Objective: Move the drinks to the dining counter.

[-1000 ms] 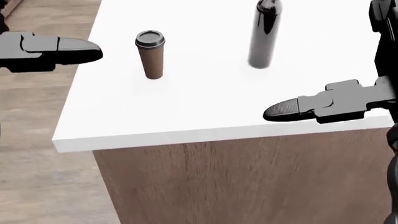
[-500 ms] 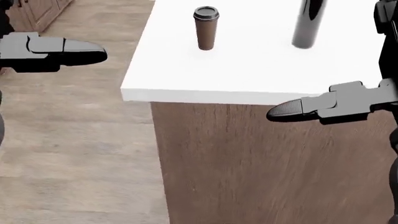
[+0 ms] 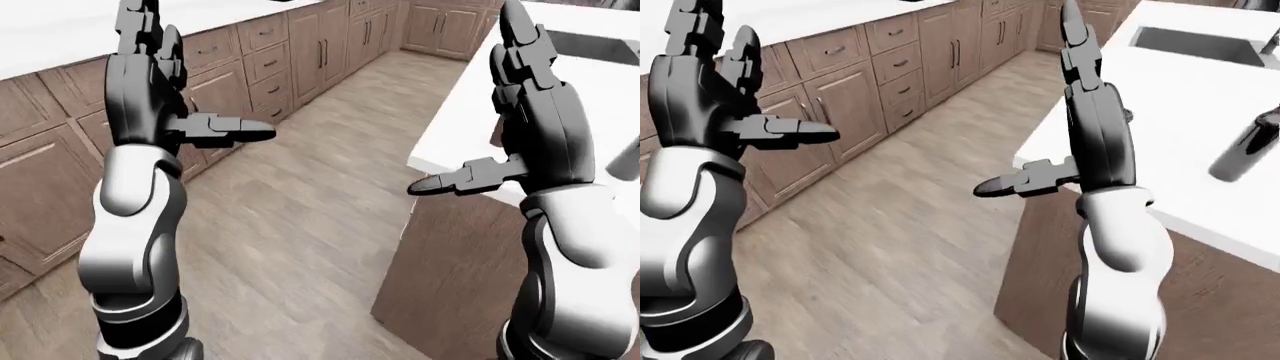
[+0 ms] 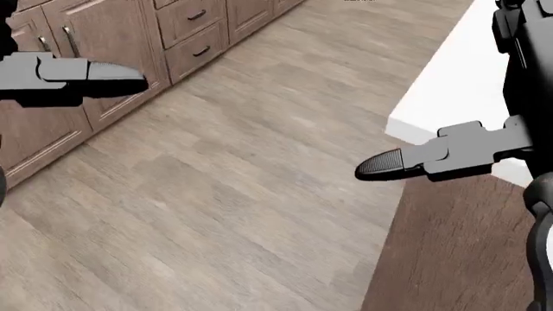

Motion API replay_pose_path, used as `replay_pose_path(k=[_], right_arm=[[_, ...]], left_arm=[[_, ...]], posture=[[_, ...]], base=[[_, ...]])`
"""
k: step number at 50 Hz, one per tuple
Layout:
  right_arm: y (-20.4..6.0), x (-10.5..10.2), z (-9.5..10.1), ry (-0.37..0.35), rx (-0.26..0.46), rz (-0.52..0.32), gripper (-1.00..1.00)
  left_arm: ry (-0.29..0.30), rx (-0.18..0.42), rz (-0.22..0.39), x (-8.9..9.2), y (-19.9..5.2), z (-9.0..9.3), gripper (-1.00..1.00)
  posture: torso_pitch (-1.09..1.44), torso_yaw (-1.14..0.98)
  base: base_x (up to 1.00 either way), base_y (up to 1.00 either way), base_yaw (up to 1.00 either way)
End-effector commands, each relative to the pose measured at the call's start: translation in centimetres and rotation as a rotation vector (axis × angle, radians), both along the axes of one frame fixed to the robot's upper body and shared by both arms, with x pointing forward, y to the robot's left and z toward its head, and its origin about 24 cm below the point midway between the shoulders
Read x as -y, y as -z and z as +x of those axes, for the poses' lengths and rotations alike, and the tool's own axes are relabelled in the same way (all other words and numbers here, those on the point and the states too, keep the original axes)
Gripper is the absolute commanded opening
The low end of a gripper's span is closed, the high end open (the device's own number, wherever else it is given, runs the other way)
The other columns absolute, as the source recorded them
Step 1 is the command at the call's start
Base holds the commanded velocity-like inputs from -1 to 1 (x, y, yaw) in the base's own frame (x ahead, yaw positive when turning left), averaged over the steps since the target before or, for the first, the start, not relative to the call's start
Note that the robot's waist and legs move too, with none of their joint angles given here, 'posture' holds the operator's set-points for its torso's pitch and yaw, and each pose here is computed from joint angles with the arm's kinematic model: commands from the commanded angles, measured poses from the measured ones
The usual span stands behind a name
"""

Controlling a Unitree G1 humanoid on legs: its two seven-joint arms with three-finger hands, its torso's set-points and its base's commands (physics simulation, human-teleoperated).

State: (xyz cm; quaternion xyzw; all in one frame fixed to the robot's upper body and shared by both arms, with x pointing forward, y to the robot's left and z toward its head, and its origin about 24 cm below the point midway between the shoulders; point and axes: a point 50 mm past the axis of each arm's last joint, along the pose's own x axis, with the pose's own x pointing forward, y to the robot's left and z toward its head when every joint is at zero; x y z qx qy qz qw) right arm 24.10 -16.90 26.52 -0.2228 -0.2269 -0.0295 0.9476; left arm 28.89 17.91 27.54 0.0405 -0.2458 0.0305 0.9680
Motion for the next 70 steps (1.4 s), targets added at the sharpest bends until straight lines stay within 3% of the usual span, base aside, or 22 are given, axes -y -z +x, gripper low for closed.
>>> replay_pose_path(k=[1,45,70], right_arm=[[-0.81,0.08,-0.21,0.009,0.051,-0.011,1.0],[-0.07,-0.1,-0.29,-0.01,0.039,-0.013,1.0],[-0.19,-0.3,-0.35,-0.013,0.033,-0.038,1.0]], left_arm=[[0.012,0.082,0.016,0.33,-1.41,-0.61,1.0],[0.013,0.099,0.039,0.3,-1.43,-0.89,1.0],[0.016,0.103,0.042,0.6,-1.64,-0.72,1.0]], posture=[[0.0,0.0],[0.0,0.0],[0.0,0.0]], base=[[0.0,0.0,1.0],[0.06,0.0,0.98],[0.43,0.0,0.66]])
